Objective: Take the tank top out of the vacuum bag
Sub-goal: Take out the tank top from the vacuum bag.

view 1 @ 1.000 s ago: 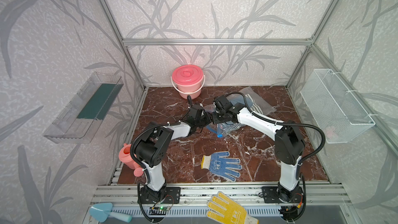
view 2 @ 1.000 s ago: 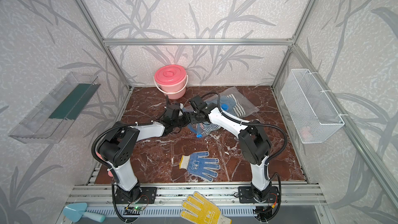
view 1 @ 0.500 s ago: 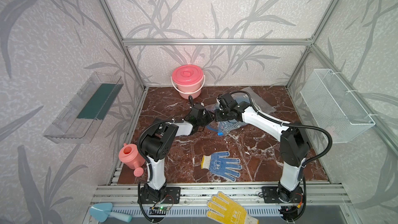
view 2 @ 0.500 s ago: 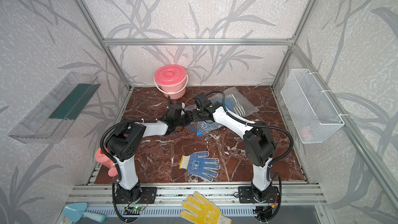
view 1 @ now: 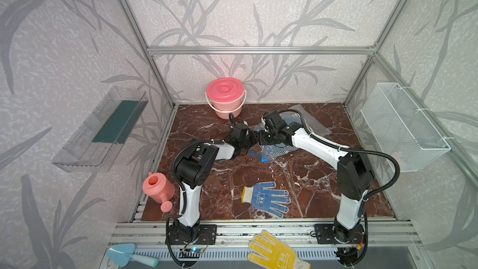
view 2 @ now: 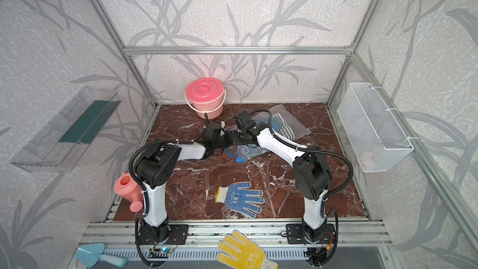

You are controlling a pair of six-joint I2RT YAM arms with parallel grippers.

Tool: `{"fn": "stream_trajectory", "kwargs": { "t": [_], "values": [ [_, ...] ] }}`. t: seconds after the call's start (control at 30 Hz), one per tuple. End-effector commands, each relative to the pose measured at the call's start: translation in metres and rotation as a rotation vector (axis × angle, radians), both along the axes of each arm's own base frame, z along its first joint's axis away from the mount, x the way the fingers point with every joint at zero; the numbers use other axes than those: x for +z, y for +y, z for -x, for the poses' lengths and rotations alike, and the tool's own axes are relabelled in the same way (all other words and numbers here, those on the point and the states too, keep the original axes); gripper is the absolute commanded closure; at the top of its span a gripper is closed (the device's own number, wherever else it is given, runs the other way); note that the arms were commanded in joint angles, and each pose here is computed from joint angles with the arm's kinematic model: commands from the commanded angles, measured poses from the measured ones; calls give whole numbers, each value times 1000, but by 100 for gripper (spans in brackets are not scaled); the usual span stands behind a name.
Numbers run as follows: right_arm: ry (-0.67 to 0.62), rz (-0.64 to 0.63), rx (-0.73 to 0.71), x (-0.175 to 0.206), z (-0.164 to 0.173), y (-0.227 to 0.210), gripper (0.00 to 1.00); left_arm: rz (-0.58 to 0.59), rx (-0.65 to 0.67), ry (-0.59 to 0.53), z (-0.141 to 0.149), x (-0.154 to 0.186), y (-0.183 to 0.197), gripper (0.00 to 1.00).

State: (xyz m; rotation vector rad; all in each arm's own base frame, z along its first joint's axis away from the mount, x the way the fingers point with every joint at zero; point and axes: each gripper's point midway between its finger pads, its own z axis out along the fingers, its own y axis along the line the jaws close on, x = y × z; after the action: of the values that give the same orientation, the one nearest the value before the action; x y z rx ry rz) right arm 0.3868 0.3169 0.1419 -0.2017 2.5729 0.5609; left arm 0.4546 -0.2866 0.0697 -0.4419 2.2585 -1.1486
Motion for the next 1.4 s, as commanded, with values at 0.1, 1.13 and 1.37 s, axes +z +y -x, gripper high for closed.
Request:
{"fn": "stream_trajectory", "kwargs": {
  "t": [0.1, 1.13, 1.37],
  "values": [
    [-25, -41, -13, 17, -2, -2, 100, 4, -18, -5, -6, 3, -10, 70],
    [12, -40, -17, 5, 0, -8, 100, -76, -20, 52, -5, -18, -19, 72],
    [21, -44, -26, 2, -1, -11, 100, -72, -42, 56, -10, -16, -25, 72]
  ]
}}
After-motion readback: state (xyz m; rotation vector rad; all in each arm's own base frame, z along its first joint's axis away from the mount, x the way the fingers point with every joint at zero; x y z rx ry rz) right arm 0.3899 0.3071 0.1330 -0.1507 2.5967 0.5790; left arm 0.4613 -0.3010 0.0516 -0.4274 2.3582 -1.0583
